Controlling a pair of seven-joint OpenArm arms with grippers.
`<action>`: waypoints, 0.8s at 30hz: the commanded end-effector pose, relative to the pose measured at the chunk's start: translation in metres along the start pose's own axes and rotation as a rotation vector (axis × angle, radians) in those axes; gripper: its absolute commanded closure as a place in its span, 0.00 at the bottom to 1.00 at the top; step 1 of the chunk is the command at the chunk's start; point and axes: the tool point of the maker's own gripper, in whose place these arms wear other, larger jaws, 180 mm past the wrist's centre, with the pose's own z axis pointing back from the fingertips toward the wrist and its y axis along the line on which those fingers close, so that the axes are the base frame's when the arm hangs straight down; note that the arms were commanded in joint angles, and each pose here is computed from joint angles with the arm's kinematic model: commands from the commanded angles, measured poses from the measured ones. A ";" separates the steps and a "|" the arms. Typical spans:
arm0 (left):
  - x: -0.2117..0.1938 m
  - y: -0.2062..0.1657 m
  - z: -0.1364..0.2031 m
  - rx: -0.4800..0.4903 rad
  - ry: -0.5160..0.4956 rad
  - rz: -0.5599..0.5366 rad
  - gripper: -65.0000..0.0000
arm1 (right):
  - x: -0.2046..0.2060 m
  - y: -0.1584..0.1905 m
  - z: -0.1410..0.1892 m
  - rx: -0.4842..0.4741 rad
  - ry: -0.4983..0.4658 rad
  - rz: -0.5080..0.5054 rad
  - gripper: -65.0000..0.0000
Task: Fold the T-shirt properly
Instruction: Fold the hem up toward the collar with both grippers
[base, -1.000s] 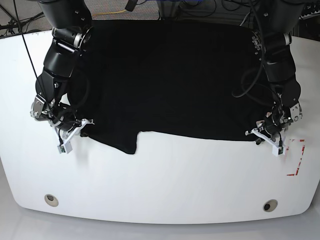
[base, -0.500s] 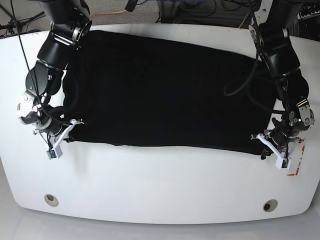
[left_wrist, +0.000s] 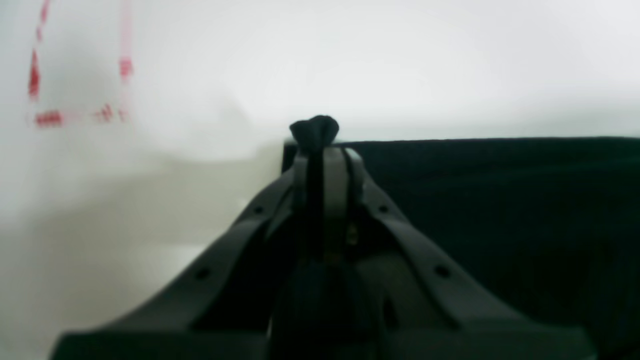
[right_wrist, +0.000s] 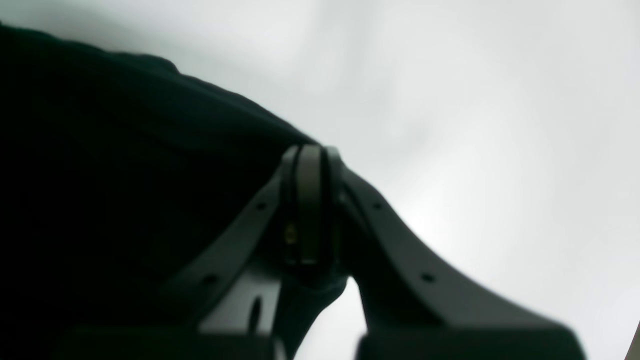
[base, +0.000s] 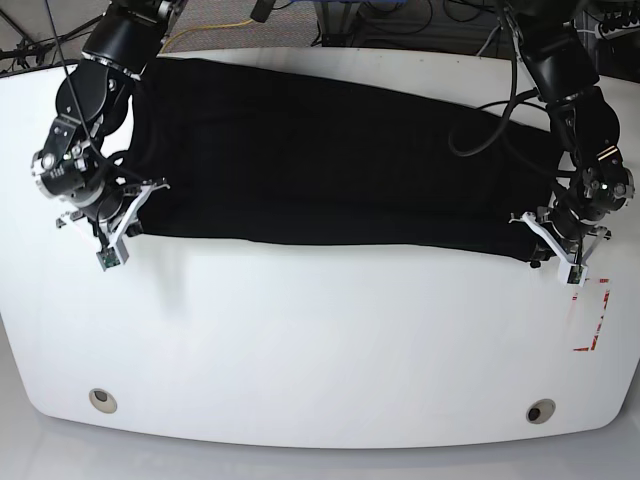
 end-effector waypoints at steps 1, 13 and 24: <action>0.013 0.008 0.006 0.016 -0.044 -0.021 1.00 | 0.006 -0.001 0.011 -0.027 -0.036 0.017 1.00; -0.026 0.011 0.017 0.024 0.043 -0.051 1.00 | -0.067 0.047 0.020 0.048 0.101 -0.020 1.00; -0.045 0.007 0.024 0.018 0.088 -0.088 0.75 | -0.093 0.049 0.026 0.046 0.147 -0.061 0.40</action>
